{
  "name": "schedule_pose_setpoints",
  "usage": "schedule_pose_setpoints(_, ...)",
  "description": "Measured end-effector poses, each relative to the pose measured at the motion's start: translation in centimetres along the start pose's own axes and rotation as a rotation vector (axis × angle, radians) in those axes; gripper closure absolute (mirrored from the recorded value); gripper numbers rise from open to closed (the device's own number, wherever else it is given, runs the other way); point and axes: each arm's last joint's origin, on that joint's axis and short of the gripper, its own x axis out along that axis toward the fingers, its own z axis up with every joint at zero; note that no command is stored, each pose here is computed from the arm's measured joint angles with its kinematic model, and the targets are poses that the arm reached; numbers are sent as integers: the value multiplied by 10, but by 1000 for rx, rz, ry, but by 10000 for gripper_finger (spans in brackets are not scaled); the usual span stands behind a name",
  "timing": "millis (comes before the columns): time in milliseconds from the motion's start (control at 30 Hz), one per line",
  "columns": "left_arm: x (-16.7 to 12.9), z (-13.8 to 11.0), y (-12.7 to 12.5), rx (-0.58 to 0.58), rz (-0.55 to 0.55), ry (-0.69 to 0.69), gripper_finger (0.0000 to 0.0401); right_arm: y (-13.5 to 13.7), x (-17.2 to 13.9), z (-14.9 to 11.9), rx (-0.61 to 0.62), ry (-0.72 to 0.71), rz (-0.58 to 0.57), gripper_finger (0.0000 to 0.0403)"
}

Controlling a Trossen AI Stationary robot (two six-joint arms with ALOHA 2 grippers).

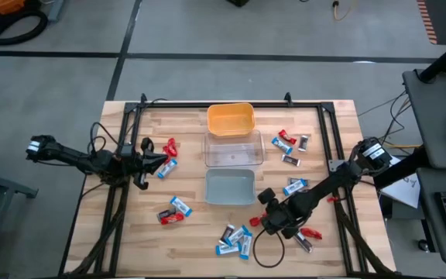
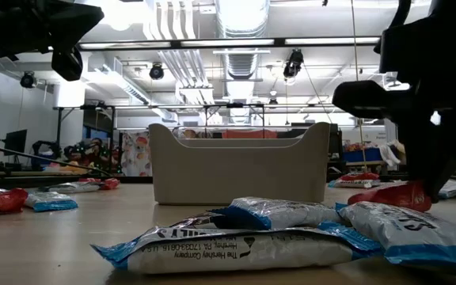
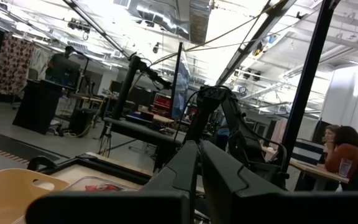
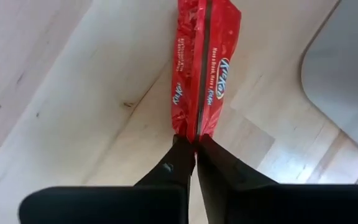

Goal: Organize candy in baskets
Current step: Put the red chocolate bar into the transparent bin

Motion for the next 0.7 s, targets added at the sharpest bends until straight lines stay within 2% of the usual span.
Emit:
schedule_pose_setpoints(167, 0, 0, 0, 0, 0, 0, 395, 0, -3, 0, 75, -9, 2, 394)
schedule_pose_setpoints(400, 0, 0, 0, 0, 0, 0, 395, -5, -29, 1, 147, -99, 0, 394)
schedule_pose_setpoints(533, 0, 0, 0, 0, 0, 0, 395, -9, -55, 0, 168, -197, 0, 394)
schedule_pose_setpoints(700, 0, 0, 0, -1, 0, 0, 395, -22, -95, 0, 221, -406, -41, 394)
